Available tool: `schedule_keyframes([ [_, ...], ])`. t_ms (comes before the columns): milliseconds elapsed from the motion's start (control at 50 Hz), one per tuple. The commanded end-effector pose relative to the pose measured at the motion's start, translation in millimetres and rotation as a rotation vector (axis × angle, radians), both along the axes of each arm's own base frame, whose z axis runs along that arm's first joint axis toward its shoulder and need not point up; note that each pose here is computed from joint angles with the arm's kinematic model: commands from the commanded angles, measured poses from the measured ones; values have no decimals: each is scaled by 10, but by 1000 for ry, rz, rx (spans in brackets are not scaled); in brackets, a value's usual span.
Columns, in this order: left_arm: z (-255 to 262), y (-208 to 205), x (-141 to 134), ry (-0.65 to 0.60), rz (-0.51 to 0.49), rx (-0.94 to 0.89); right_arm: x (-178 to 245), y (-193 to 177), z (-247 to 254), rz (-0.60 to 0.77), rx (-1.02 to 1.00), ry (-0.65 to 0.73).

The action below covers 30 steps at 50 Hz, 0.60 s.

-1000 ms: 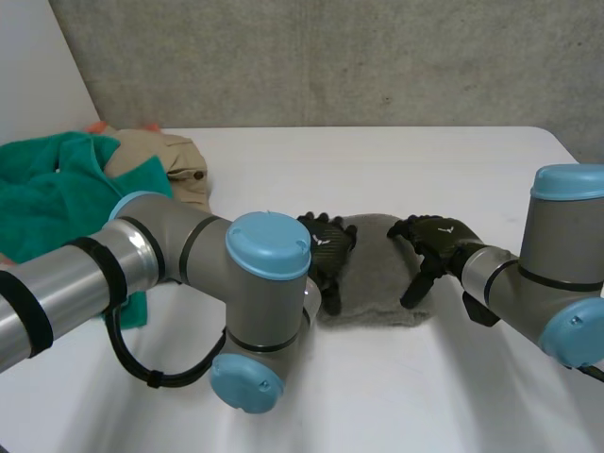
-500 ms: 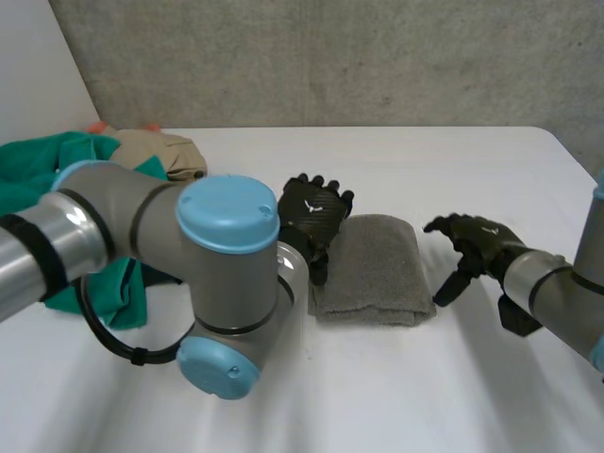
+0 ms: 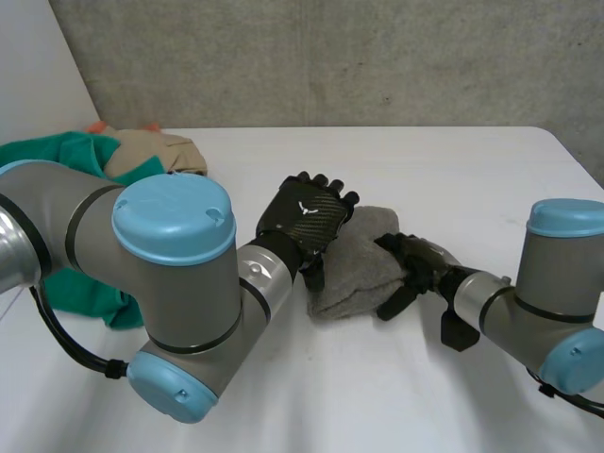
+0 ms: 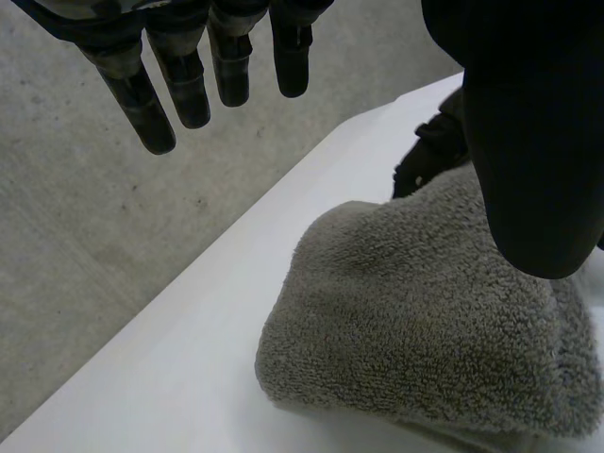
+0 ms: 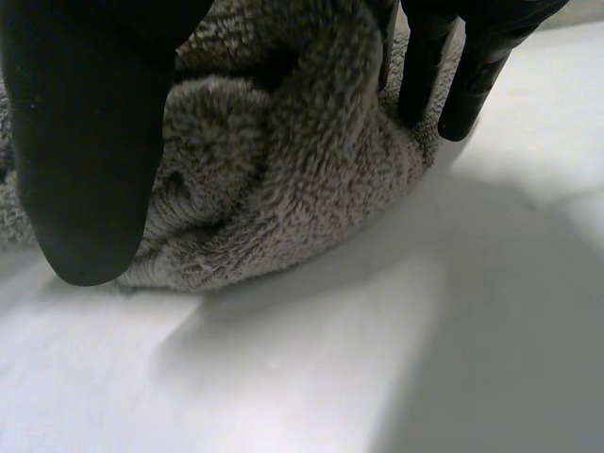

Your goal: Fold the laundry.

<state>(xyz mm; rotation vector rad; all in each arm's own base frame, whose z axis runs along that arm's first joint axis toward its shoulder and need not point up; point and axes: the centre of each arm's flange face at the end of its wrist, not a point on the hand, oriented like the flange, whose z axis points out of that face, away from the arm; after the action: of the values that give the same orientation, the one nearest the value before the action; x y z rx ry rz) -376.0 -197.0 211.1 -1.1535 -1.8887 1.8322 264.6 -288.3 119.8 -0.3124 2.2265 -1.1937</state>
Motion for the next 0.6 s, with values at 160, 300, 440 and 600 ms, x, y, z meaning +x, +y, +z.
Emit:
schedule_keyframes([
  [160, -25, -62, 45, -6, 19, 6, 206, -533, 77, -94, -102, -67],
  [300, -36, -109, 67, -6, 30, 8, 62, -993, 197, -202, -232, -34],
  [440, -10, -235, 104, 8, 58, -6, -464, -1598, 195, -383, -346, 59],
  [600, 10, -300, 80, 20, 64, -20, -896, -2154, 174, -532, -483, 143],
])
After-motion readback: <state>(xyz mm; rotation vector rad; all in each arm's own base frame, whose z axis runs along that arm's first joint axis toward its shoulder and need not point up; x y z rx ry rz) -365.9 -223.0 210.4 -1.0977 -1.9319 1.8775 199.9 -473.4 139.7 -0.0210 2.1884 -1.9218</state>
